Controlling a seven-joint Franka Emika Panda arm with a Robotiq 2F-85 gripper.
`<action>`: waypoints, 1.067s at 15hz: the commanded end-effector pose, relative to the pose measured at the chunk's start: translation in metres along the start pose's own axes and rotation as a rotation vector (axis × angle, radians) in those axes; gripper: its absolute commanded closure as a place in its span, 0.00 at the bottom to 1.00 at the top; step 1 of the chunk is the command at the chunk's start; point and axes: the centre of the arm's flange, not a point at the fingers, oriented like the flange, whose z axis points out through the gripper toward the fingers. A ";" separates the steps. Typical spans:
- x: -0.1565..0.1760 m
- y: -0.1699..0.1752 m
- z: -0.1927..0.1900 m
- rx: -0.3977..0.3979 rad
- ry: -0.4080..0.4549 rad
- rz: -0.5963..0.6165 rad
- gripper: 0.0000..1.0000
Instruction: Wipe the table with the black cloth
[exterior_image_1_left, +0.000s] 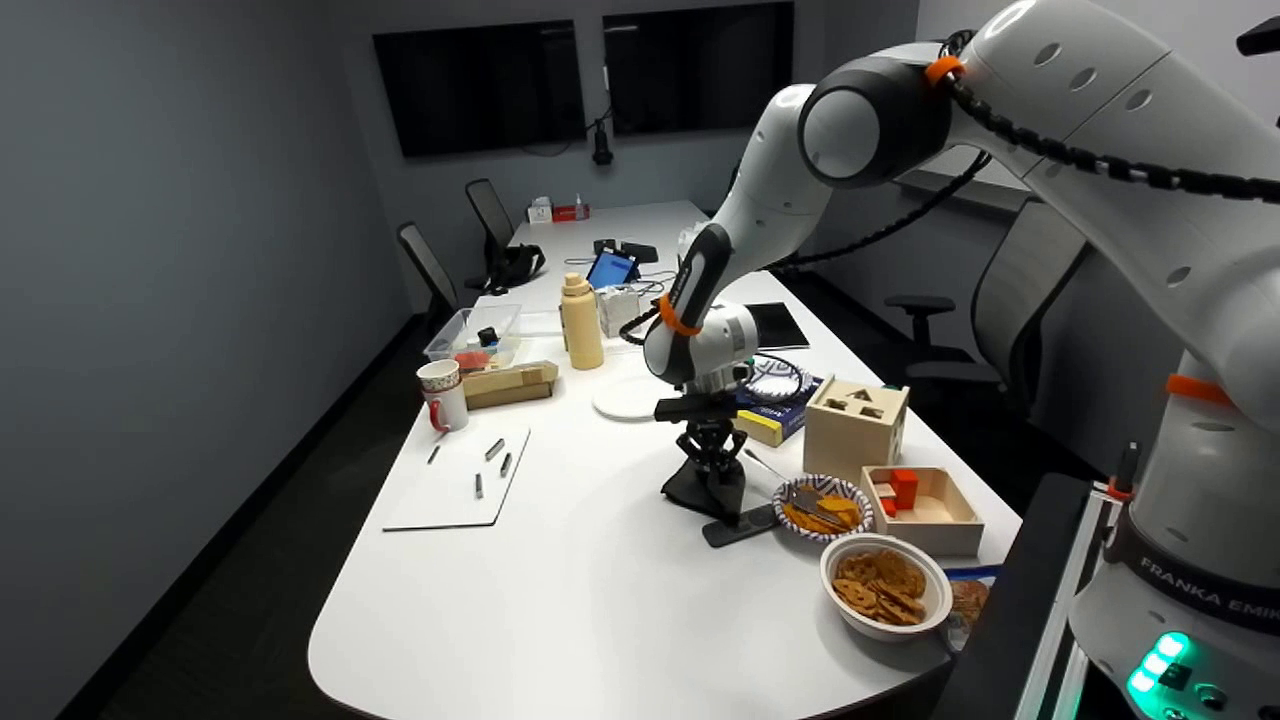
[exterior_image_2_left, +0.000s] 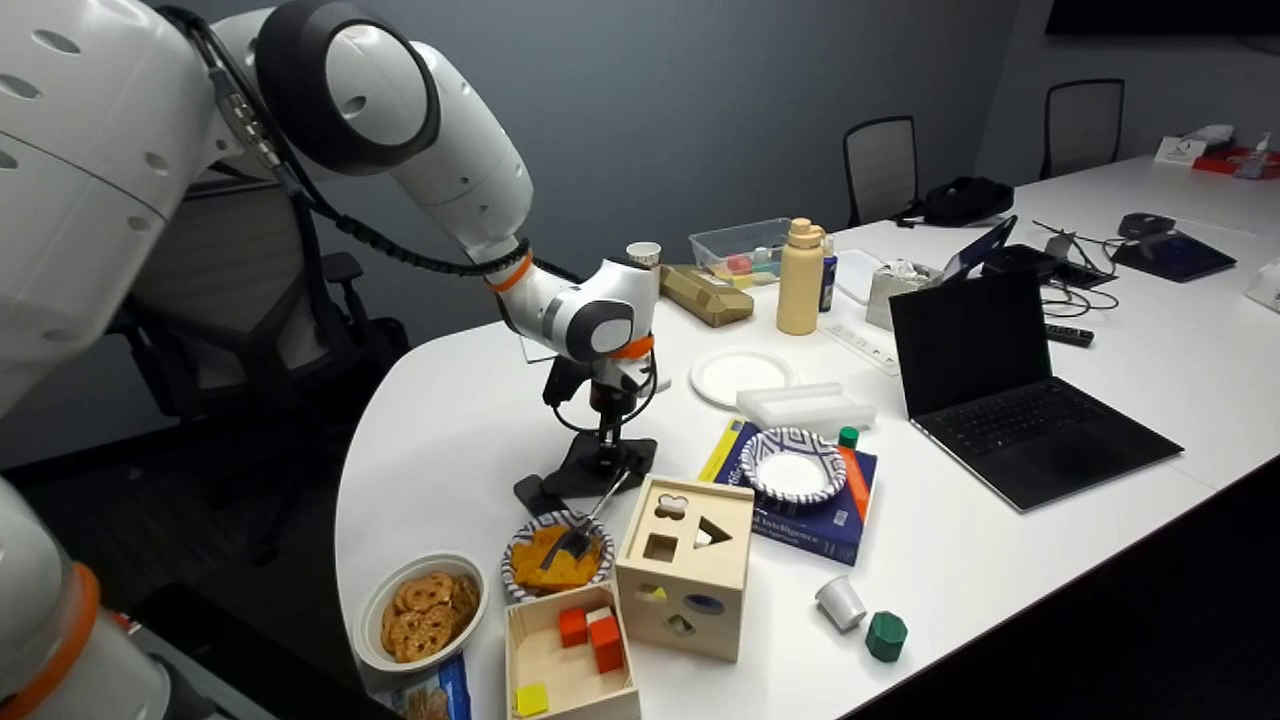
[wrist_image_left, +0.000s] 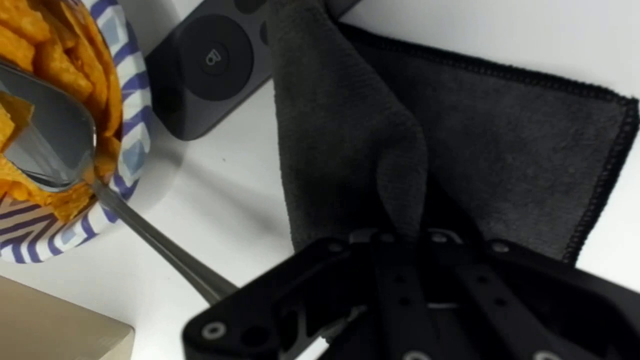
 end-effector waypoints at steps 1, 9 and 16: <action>0.024 0.015 0.031 0.037 0.020 0.075 0.99; 0.030 -0.039 0.023 0.071 0.032 0.014 0.99; -0.014 -0.087 0.022 0.132 0.009 -0.170 0.99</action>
